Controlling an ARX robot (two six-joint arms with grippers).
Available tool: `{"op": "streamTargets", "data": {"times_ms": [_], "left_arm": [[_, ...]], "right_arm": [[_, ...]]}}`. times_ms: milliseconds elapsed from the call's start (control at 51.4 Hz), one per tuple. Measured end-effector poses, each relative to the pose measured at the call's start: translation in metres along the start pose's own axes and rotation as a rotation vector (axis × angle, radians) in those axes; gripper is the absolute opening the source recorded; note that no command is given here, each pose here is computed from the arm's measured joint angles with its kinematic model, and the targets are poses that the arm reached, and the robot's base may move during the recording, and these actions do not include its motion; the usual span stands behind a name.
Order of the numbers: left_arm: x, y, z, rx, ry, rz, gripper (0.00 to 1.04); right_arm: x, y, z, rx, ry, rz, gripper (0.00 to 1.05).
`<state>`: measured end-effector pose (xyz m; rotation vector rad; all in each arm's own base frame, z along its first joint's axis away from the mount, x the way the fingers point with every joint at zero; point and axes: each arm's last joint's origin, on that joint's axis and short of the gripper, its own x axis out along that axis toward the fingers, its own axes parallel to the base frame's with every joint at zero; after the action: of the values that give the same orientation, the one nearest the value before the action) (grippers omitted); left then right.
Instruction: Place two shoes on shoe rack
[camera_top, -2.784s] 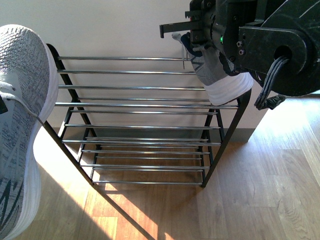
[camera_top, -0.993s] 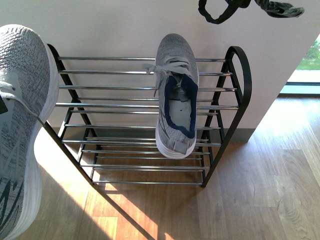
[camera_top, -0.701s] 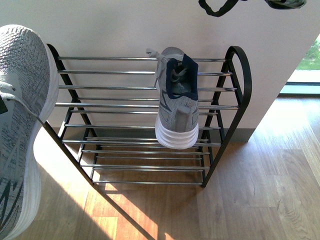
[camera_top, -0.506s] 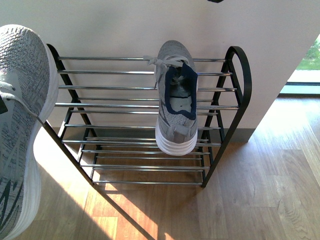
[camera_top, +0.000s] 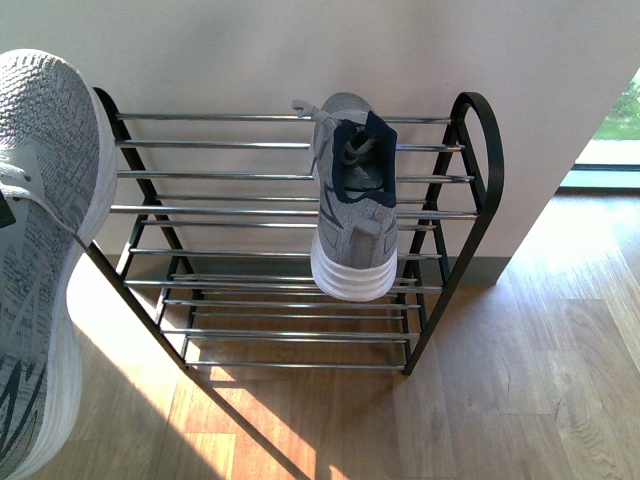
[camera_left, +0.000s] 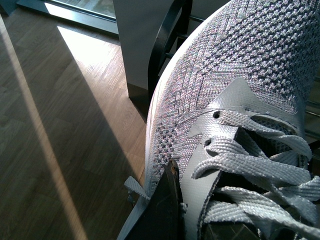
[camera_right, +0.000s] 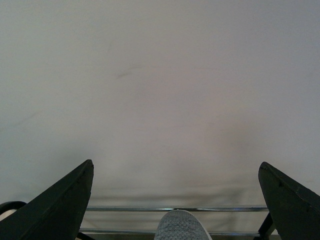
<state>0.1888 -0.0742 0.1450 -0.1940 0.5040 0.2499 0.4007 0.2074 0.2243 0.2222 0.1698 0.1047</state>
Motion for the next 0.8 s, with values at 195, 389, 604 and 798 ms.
{"op": "streamTargets", "data": {"times_ms": [195, 389, 604, 798], "left_arm": [[0.000, 0.000, 0.000, 0.000, 0.000, 0.000, 0.02], [0.000, 0.000, 0.000, 0.000, 0.000, 0.000, 0.02], [0.000, 0.000, 0.000, 0.000, 0.000, 0.000, 0.02], [0.000, 0.000, 0.000, 0.000, 0.000, 0.000, 0.02]], "right_arm": [[-0.014, -0.010, 0.015, 0.010, -0.020, 0.010, 0.96], [-0.044, -0.021, 0.032, -0.018, 0.009, 0.062, 0.96], [-0.080, -0.035, 0.031, -0.068, 0.108, 0.118, 0.96], [-0.117, -0.054, 0.010, -0.146, 0.285, 0.182, 0.96]]}}
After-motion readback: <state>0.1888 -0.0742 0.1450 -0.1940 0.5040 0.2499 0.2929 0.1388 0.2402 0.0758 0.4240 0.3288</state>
